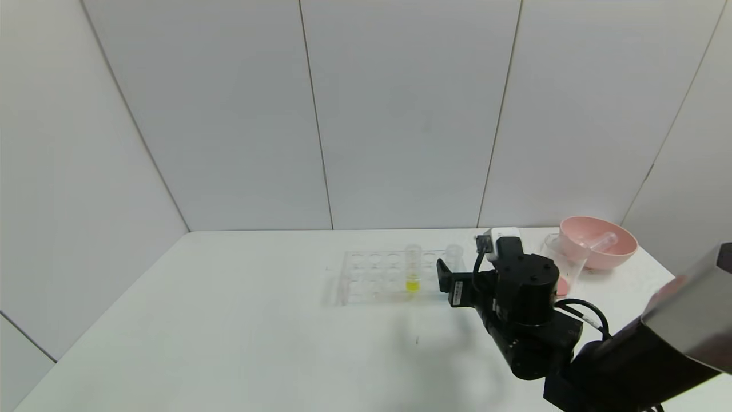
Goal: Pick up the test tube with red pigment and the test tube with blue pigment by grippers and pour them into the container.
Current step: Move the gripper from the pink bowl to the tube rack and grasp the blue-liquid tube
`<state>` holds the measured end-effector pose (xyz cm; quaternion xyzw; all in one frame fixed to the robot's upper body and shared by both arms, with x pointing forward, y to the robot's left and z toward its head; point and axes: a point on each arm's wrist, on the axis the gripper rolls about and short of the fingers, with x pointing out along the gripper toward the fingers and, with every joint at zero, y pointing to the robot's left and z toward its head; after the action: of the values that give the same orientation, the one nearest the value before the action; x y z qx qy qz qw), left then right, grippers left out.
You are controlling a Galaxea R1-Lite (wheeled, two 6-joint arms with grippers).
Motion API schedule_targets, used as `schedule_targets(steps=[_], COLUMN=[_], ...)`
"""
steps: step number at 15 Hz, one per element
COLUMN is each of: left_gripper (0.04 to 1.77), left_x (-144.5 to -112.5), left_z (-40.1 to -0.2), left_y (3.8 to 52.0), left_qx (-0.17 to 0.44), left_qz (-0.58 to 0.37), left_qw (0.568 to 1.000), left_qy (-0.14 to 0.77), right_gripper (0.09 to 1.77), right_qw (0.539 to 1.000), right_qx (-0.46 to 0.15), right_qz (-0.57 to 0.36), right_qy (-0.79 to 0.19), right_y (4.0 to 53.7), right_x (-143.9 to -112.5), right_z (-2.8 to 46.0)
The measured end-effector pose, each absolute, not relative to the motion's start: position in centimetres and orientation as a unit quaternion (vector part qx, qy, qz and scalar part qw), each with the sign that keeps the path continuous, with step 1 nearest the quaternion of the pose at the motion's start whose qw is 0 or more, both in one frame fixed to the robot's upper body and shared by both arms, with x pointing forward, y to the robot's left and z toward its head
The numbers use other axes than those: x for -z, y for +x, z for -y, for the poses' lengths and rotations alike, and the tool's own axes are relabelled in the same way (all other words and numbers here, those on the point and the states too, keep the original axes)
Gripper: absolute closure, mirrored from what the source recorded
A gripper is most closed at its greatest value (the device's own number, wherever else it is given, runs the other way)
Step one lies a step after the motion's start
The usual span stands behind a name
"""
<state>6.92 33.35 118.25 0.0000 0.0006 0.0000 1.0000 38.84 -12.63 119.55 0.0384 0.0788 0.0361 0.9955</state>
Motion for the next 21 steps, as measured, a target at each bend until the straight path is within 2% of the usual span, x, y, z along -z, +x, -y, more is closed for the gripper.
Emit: schedule_targets(steps=[9,17,19,21], left_gripper=[0.05,0.05,0.05,0.05], left_x=[-118.3,-118.3,-118.3,-118.3], left_z=[-33.4,-33.4,-33.4,-33.4], left_y=[6.9,6.9,6.9,6.9], left_qx=[0.000,0.000,0.000,0.000], left_qz=[0.000,0.000,0.000,0.000], left_qw=[1.000,1.000,1.000,1.000], left_qy=[0.000,0.000,0.000,0.000], right_gripper=[0.16,0.18,0.55,0.82], right_qw=[0.996,0.996,0.996,0.996], right_qx=[-0.041,-0.050,-0.053,-0.055], right_qz=[-0.071,-0.075,-0.074,-0.073], right_qy=[0.027,0.018,0.018,0.019], right_y=[43.0,43.4,43.2,43.0], right_x=[-119.0,-118.2,-118.3,-118.5], right_z=[11.5,11.4,11.2,11.1])
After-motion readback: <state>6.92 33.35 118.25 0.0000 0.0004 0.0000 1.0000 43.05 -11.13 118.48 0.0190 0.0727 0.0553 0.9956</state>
